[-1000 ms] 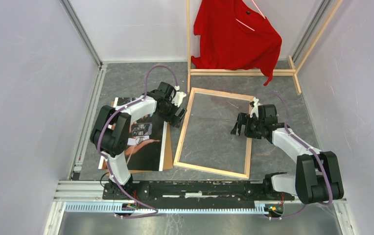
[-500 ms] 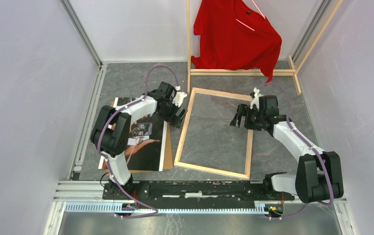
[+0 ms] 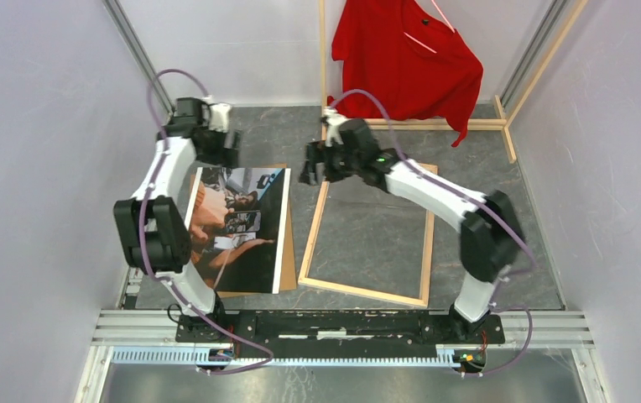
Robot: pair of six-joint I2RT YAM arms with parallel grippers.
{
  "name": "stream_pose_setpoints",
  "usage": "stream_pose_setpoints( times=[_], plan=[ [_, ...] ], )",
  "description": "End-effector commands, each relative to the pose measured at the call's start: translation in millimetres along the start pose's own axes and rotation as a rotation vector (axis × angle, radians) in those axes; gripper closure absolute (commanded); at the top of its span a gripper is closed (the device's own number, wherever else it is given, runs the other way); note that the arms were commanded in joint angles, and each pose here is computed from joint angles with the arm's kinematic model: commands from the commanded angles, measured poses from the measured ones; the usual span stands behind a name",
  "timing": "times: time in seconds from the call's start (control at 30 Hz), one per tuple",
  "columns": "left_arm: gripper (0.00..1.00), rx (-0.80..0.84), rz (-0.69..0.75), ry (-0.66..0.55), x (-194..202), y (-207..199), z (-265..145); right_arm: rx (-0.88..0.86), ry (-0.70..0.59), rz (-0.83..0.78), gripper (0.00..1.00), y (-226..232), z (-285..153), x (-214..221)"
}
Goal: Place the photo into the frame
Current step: Pick up the photo at the center of the board.
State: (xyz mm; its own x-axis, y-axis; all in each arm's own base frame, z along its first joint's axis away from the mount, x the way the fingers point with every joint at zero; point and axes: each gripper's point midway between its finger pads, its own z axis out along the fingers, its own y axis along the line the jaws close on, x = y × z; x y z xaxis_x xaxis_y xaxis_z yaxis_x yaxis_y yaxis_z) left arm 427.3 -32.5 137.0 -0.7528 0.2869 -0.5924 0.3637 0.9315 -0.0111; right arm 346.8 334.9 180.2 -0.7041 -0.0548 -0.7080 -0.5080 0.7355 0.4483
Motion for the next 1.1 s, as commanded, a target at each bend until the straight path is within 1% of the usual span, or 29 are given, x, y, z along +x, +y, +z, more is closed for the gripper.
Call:
stream_pose_setpoints(
  times=[0.0, 0.03, 0.07, 0.13, 0.17, 0.3, 0.47, 0.8, 0.9, 1.07],
  plan=[
    [0.05, -0.215, -0.074, 0.080, 45, 78, -40, -0.011, -0.001, -0.003, 0.10, 30, 66, -18],
    [0.06, -0.268, -0.101, 0.088, 56, 95, -45, -0.009, 0.006, 0.002, 0.11, 31, 82, -21],
    [0.07, -0.301, -0.112, 0.096, 65, 103, -46, 0.001, 0.027, 0.011, 0.11, 27, 97, -16],
    [0.09, -0.421, -0.107, 0.130, 85, 123, -49, 0.012, 0.039, 0.029, 0.12, 20, 118, -11],
    [0.09, -0.451, -0.101, 0.137, 92, 127, -47, 0.018, 0.042, 0.036, 0.12, 16, 126, -8],
    [0.12, -0.601, -0.085, 0.191, 120, 152, -51, 0.021, 0.041, 0.066, 0.13, 6, 148, 0],
    [0.15, -0.704, -0.094, 0.234, 149, 175, -54, 0.017, 0.053, 0.103, 0.14, -8, 167, 12],
    [0.18, -0.744, -0.107, 0.288, 186, 190, -41, -0.015, 0.063, 0.180, 0.18, -28, 202, 29],
    [0.19, -0.722, -0.107, 0.311, 196, 186, -32, -0.036, 0.060, 0.213, 0.20, -30, 210, 32],
    [0.19, -0.647, -0.116, 0.316, 205, 173, -19, -0.103, 0.048, 0.267, 0.24, -25, 220, 33]
  ],
)
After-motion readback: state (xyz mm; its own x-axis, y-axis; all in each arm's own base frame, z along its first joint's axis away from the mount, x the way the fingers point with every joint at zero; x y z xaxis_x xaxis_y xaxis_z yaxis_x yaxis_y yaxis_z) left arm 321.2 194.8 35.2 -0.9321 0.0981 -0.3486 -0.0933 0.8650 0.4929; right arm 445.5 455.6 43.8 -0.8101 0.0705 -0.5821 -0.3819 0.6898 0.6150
